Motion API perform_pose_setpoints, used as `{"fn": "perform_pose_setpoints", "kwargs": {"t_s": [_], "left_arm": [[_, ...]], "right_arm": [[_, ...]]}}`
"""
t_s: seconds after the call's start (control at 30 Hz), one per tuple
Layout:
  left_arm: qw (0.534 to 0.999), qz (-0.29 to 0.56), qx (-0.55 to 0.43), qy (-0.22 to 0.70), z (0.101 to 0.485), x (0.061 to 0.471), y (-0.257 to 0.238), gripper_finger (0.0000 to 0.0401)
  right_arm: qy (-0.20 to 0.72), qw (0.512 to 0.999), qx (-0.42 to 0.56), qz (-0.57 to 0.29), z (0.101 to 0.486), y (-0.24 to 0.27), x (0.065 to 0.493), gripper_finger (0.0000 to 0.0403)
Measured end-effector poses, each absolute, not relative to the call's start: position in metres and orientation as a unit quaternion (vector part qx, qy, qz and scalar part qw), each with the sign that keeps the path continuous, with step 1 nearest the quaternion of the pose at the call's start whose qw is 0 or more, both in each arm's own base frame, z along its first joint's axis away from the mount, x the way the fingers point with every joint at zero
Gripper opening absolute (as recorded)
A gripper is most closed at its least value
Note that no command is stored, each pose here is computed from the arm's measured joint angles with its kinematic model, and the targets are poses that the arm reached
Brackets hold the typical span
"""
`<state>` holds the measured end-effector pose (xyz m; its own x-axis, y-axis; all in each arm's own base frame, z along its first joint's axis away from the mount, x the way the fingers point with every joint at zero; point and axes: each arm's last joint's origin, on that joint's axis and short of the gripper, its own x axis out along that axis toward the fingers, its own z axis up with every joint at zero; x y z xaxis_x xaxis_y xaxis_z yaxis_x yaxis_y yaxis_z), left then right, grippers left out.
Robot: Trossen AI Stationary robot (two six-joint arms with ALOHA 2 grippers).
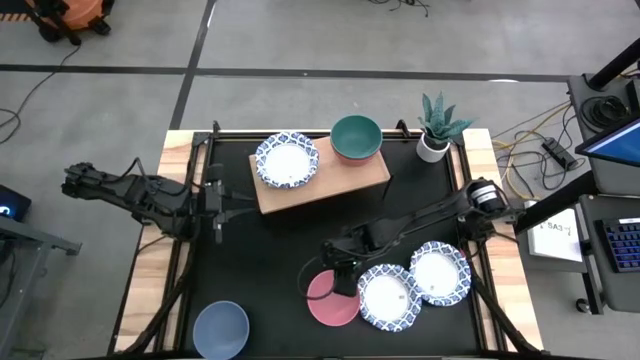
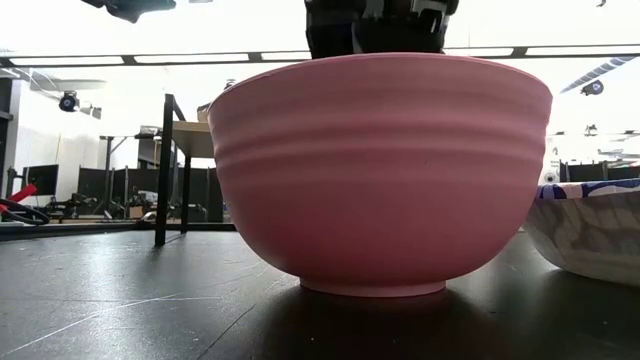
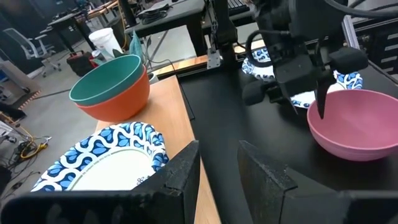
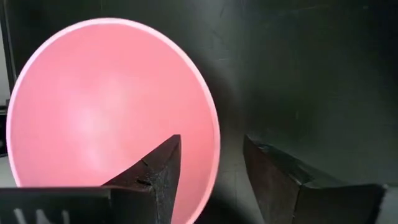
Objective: Place and stack bowls onto a shelf
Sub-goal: Stack the pink bowl on top of the green bowl
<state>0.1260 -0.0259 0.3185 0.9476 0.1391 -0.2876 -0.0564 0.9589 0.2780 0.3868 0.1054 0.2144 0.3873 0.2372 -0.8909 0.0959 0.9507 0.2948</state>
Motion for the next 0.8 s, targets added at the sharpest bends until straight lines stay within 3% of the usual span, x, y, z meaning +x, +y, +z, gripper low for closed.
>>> {"fn": "perform_pose_setpoints", "kwargs": {"t_s": [0.8], "left_arm": [[0.976,0.048,0.142,0.159,0.3173,0.128,-0.0265,0.0091]], "right_arm": [[0.519,0.837,0.16,0.057,0.2037,0.1067,0.3932,0.0018]]}}
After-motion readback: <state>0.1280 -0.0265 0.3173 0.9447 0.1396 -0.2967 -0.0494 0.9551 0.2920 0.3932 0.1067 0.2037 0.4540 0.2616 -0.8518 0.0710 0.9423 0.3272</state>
